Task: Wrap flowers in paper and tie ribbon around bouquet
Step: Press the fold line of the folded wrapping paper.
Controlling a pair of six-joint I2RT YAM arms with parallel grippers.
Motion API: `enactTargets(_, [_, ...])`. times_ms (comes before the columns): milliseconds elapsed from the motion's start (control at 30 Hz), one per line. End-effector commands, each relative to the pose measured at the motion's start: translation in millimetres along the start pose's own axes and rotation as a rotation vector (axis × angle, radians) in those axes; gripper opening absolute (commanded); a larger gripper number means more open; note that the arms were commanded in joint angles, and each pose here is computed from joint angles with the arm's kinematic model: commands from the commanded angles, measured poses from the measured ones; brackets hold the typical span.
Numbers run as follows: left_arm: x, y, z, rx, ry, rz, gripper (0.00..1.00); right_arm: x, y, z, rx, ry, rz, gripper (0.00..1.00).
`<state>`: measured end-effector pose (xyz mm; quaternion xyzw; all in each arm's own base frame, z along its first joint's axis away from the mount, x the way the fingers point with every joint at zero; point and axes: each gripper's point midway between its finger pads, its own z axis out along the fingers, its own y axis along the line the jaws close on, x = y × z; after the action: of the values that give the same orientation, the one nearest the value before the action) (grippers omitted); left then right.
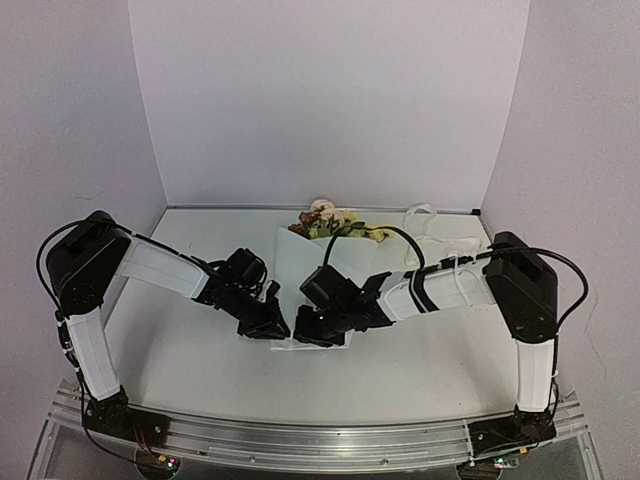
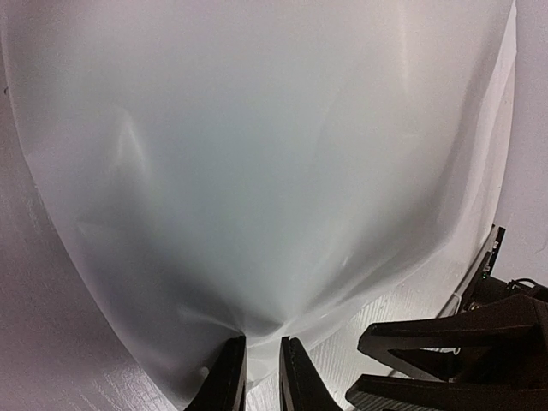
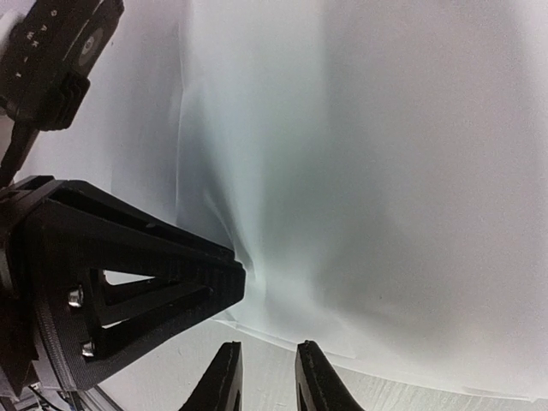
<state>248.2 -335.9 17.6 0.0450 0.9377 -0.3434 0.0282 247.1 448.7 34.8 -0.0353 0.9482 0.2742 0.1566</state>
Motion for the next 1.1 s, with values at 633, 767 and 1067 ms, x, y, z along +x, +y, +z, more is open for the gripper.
enactTargets(633, [20,1,-19,0.031,0.015,0.001,0.18,6,-41,26,0.117,-0.002,0.04,0.14])
enactTargets(767, [26,7,-22,0.037,0.023,-0.01,0.18,9,-45,28,0.126,0.007,0.046,0.13])
enactTargets(1067, [17,2,-31,0.083,-0.01,-0.035,0.18,8,-43,30,0.123,0.008,0.044,0.13])
